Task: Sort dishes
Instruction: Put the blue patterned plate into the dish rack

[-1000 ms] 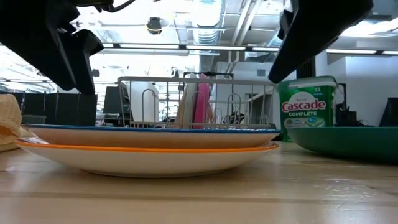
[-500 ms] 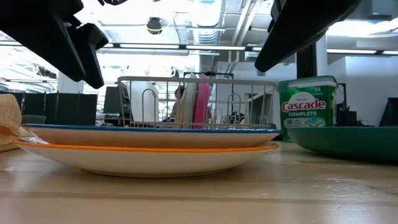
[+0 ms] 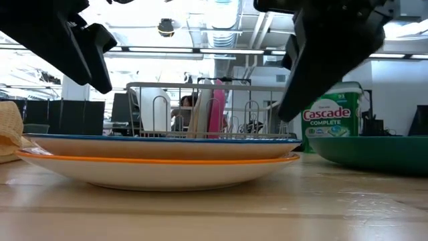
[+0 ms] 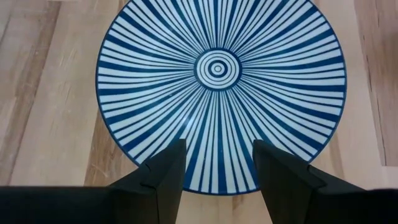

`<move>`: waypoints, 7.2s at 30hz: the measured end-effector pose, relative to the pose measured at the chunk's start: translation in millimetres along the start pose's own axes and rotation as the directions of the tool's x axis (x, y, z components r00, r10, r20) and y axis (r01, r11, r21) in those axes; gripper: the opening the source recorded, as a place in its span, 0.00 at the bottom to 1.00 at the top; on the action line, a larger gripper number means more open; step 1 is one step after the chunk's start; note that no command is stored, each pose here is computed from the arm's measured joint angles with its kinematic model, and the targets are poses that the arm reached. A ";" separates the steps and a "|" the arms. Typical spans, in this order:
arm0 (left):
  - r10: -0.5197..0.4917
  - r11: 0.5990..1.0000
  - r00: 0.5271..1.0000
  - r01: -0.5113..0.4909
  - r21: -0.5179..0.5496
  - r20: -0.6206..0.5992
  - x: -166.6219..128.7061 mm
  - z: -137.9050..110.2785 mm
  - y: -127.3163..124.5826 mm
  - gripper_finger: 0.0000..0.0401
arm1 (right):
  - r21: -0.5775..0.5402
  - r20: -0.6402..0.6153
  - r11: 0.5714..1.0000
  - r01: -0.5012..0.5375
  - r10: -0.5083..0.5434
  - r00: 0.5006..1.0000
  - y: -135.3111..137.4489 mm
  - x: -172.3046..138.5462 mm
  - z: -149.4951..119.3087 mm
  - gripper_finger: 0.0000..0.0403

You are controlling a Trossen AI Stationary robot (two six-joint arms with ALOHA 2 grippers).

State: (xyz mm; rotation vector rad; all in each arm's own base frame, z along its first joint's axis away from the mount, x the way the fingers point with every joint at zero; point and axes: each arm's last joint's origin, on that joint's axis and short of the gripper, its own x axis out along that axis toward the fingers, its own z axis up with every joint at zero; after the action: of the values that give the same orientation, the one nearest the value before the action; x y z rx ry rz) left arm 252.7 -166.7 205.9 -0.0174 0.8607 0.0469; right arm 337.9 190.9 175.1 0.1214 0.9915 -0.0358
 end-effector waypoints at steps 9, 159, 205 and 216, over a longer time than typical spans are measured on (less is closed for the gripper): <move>-0.014 1.000 1.000 0.014 0.002 -0.001 -2.6 -3.1 -5.3 0.45 | 0.009 -0.022 1.000 0.020 -0.020 1.000 -4.5 0.9 -0.4 0.00; 0.328 0.871 0.709 0.030 -0.490 0.625 -169.4 55.6 96.5 0.00 | 0.086 0.599 0.956 0.281 -0.275 0.752 -47.5 -232.5 24.4 0.05; 0.487 0.823 0.611 -0.083 -0.561 0.624 -215.3 32.3 129.7 0.00 | -0.061 0.334 0.811 0.582 -0.533 0.777 -105.1 -209.6 12.4 0.05; 0.396 0.909 0.631 -0.168 -0.381 0.667 -203.9 45.0 113.9 0.00 | 0.054 0.323 0.866 0.496 -0.486 0.812 -103.1 -206.5 14.4 0.05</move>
State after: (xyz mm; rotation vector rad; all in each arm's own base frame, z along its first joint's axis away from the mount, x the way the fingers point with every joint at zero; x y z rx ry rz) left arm 148.6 -58.3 390.3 -0.1253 0.0153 0.4582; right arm 228.0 81.7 346.8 -0.1741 0.6655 -0.5043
